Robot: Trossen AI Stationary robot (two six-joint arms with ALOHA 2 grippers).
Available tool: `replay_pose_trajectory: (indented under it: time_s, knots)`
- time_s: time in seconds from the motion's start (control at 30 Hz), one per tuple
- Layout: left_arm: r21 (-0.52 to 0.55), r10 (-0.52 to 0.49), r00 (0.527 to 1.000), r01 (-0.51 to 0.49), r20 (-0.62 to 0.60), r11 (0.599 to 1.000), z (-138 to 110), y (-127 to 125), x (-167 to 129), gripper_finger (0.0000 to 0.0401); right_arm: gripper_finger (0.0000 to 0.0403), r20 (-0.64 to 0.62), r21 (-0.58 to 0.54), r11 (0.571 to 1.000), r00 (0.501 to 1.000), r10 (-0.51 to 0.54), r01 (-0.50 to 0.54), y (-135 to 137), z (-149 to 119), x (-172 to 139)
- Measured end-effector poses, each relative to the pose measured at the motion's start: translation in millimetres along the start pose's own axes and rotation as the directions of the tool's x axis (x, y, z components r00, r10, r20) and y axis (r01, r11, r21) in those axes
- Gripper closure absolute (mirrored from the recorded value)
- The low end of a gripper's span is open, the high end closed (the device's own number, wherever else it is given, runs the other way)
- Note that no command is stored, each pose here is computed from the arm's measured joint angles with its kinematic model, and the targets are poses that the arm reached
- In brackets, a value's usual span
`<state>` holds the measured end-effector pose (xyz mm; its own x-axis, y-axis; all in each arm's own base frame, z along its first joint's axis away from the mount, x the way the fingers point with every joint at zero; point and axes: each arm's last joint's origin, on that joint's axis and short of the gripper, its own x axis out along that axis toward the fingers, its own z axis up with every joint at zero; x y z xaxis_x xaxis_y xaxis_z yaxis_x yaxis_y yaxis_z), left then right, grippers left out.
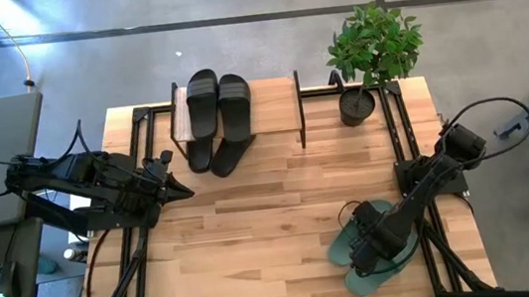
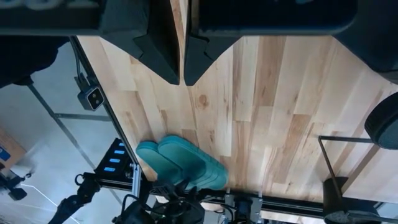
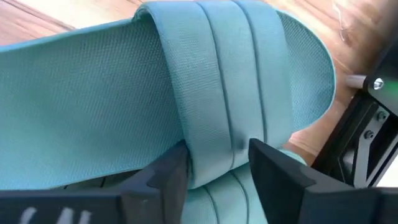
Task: Pick and place slides into the shelf
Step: Put the top blue slide under the shelf
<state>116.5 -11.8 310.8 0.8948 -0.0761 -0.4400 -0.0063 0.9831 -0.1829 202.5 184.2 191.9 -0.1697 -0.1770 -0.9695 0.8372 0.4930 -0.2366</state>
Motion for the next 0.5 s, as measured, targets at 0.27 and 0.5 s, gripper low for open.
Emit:
replay_pose_trajectory:
  time_s: [0.27,0.5]
  knots:
    - [0.000,0.000,1.000,0.000,0.000,1.000,0.0,0.0,0.0,0.0389,0.0341,0.030,-0.004,1.000,1.000,-0.003,0.003,-0.6,1.0,0.0]
    - [0.000,0.000,1.000,0.000,0.000,1.000,0.0,0.0,0.0,0.0389,0.0393,0.048,-0.018,1.000,0.999,-0.012,0.013,-1.9,1.7,-0.8]
